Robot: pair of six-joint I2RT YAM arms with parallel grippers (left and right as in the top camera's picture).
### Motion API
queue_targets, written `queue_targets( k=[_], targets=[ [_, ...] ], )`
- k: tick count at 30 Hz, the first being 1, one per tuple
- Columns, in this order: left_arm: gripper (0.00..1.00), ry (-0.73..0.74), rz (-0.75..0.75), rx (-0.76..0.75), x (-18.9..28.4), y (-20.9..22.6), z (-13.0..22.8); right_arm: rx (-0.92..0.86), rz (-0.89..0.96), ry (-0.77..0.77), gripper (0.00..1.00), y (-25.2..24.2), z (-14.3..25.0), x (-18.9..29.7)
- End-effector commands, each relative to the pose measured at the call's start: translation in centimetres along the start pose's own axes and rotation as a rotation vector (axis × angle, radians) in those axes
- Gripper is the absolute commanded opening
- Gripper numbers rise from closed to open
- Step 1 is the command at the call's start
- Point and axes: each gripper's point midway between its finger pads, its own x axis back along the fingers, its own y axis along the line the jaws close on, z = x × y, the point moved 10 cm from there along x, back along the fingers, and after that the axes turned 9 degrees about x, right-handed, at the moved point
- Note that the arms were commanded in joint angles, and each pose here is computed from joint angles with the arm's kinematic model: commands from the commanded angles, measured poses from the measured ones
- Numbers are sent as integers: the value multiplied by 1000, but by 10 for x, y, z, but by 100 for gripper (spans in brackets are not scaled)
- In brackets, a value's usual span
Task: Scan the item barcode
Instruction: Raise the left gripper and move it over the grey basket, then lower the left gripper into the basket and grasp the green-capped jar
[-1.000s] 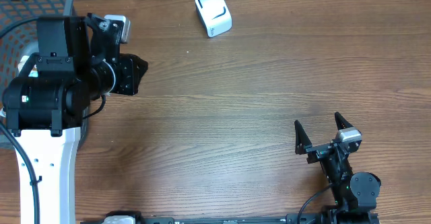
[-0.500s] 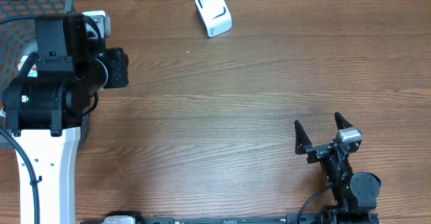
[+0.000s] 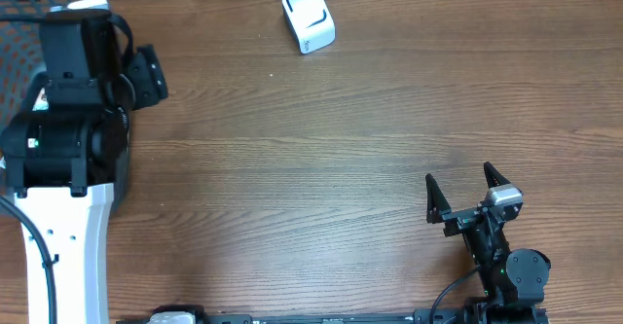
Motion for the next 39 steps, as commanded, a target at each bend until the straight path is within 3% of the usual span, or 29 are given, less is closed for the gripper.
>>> queue_targets(
  k=[1,16,24,31,39],
  targets=[
    [81,-44,-105,89,-2,20,-11,3,3,-4,100,0,2,0],
    [80,-18,-281,306,-15,107,-21,3,3,-3,100,0,2,0],
    [87,97,-387,365,-54,142,-9,3,3,-4,100,0,2,0],
    [90,268,-387,370,-107,154,6,3,3,-4,100,0,2,0],
    [98,433,-233,312,-152,155,22,2,3,-4,100,0,2,0]
  ],
)
